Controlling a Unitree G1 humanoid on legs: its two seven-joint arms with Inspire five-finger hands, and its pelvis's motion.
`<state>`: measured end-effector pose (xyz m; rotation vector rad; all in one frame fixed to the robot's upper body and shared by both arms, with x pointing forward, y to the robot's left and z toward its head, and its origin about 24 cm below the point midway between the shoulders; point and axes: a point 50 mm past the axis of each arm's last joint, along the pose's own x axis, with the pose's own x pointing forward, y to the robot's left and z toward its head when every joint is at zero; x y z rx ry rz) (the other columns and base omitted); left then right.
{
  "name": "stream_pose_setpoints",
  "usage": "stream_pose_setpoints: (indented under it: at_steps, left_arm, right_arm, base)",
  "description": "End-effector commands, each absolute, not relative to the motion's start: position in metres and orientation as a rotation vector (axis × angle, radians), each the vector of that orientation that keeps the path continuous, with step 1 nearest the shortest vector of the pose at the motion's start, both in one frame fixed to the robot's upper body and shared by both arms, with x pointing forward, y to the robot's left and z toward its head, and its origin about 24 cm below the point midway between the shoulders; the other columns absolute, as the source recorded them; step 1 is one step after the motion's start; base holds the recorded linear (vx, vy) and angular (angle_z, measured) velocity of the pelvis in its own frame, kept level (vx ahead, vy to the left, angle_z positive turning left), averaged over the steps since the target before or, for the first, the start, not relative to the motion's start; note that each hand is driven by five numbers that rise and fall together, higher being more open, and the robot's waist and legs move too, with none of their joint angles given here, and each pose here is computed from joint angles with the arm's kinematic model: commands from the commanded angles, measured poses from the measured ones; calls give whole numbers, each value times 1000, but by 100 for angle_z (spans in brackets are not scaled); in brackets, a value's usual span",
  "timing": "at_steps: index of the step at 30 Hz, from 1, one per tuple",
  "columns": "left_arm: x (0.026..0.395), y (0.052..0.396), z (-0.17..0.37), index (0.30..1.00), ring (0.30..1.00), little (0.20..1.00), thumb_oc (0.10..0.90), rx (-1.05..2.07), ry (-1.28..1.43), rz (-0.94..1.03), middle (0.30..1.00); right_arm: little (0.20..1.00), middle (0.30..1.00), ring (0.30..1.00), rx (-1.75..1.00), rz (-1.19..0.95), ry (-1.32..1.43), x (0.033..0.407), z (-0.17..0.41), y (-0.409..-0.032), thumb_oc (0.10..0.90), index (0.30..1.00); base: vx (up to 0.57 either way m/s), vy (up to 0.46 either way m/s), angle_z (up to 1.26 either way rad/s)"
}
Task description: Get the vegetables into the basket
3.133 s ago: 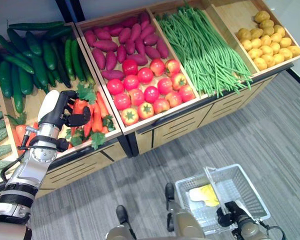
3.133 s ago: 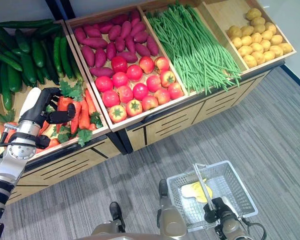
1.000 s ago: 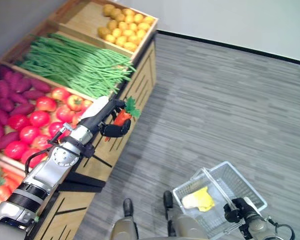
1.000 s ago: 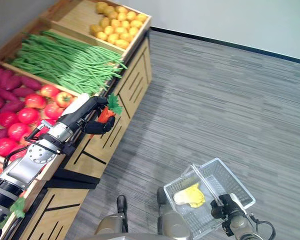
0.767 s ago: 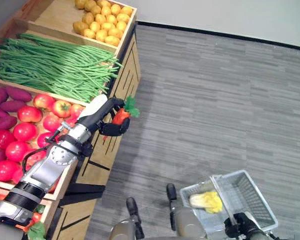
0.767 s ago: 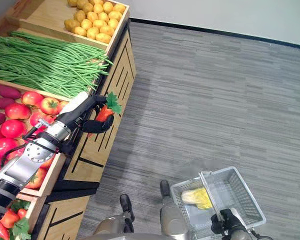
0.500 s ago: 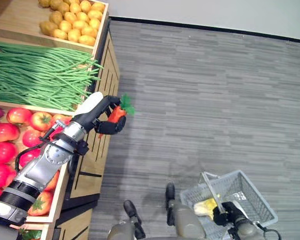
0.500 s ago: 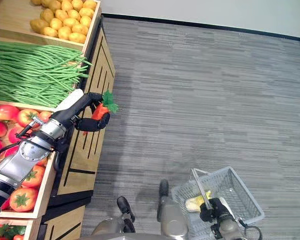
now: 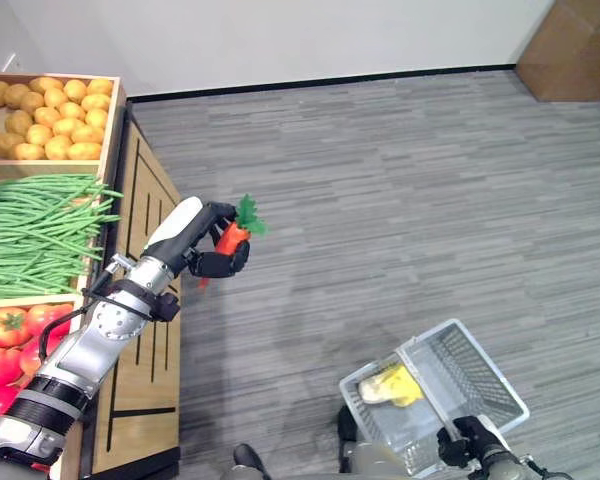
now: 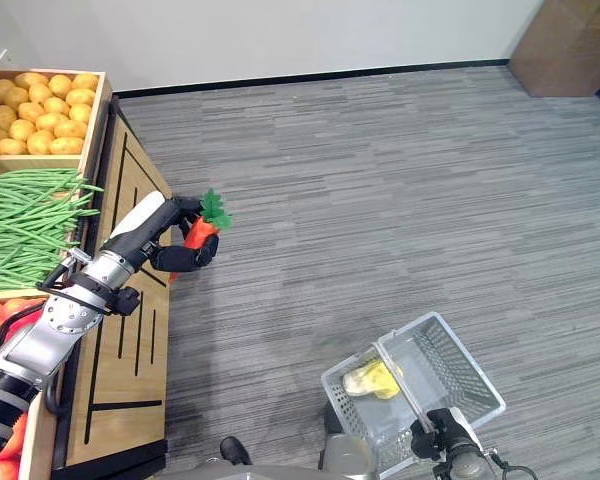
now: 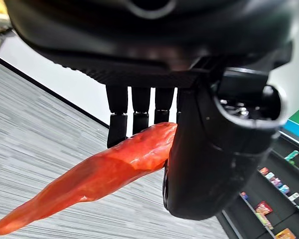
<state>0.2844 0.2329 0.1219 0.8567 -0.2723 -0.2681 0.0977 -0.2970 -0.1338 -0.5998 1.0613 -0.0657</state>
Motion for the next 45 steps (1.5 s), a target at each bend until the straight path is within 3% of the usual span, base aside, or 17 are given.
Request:
stream_pose_setpoints:
  at_steps: [1, 12, 20, 27, 38, 45]
  left_arm:
    - [291, 230, 170, 300, 300, 300, 400, 801, -500, -201, 300]
    - [293, 205, 168, 300, 300, 300, 400, 742, -522, -329, 300]
    - [290, 188, 171, 300, 300, 300, 400, 714, -545, -455, 300]
    - [288, 154, 179, 300, 300, 300, 400, 753, -630, -606, 300]
    - [282, 103, 182, 300, 300, 300, 400, 773, -719, -816, 300]
    - [278, 74, 164, 300, 300, 300, 400, 737, -677, -950, 300]
  right_arm:
    - [300, 300, 300, -645, -155, 1014, 102, -118, -325, 400, 300]
    - [300, 300, 300, -765, -180, 872, 143, -79, -361, 400, 300]
    - [300, 300, 300, -898, -174, 571, 207, -22, -365, 400, 300]
    - [300, 300, 300, -955, -67, 205, 266, 36, -326, 400, 300]
    - [300, 300, 300, -968, 21, 38, 309, 60, -279, 400, 300]
    - [300, 300, 300, -754, 40, -81, 328, 78, -245, 400, 300]
  base:
    - [-12, -310, 7]
    - [19, -28, -25]
    - [27, 95, -14]
    - [8, 51, -2]
    - [-1, 0, 2]
    - [0, 0, 0]
